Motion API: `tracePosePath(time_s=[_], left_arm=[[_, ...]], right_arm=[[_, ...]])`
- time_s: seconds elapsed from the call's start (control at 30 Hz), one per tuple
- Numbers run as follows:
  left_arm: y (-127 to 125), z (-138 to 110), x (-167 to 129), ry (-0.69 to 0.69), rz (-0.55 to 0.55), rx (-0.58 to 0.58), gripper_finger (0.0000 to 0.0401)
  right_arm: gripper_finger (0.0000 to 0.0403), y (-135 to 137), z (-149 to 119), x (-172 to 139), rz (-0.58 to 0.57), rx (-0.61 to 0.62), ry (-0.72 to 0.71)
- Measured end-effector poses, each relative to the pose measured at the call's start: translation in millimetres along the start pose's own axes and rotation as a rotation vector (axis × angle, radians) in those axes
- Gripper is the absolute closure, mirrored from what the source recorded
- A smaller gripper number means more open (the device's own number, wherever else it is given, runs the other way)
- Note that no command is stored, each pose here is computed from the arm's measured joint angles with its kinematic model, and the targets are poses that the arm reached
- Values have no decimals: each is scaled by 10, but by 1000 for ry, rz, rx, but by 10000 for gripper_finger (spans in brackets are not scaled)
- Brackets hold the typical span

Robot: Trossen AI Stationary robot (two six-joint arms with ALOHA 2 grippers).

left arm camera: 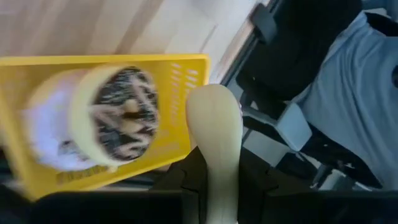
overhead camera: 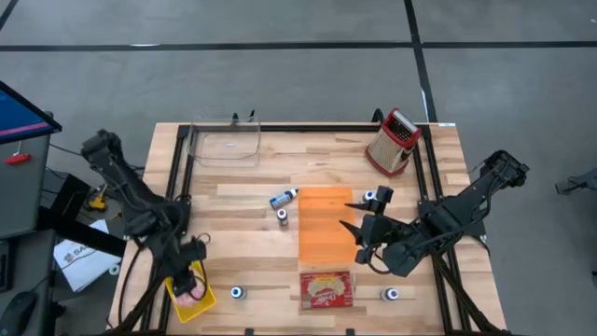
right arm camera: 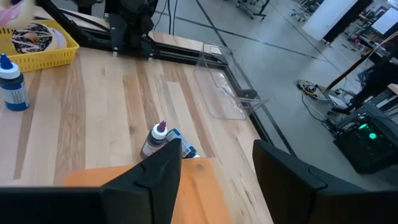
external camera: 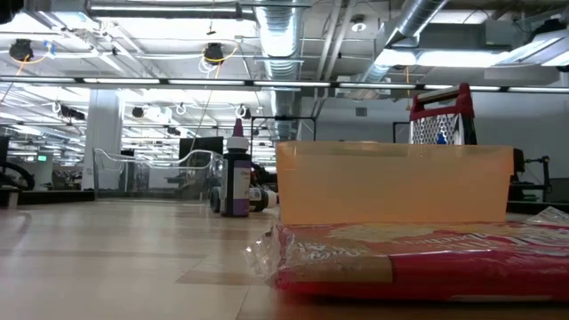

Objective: Pick & Place Food Item
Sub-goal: Put the pink donut into the yellow basket

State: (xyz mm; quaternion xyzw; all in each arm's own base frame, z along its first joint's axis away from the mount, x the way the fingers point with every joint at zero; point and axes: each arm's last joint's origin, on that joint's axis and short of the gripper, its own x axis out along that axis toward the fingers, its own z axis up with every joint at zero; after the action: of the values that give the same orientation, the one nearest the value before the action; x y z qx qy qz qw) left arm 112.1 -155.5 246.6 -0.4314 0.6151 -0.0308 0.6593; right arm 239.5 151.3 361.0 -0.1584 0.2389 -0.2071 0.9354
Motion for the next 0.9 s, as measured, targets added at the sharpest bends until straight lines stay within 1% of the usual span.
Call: tracePosePath(time_s=[0.1,0.23,0.33,0.43,0.6,0.9], left_arm=[[-42,-62,139,2,16,11,360],[-28,-111,299,-3,87,29,366],[-19,-128,372,-24,118,47,367],[-17,-123,399,-69,127,59,367],[-23,-112,406,-105,122,83,368],[-14,-153,437,-120,134,107,368]], right_arm=[[212,0,0,0,0,9,0],[213,0,1,0,0,10,-1],[213,1,3,0,0,12,-2],[213,1,3,0,0,13,-2],[214,2,6,0,1,16,-4],[214,2,6,0,1,16,-4]])
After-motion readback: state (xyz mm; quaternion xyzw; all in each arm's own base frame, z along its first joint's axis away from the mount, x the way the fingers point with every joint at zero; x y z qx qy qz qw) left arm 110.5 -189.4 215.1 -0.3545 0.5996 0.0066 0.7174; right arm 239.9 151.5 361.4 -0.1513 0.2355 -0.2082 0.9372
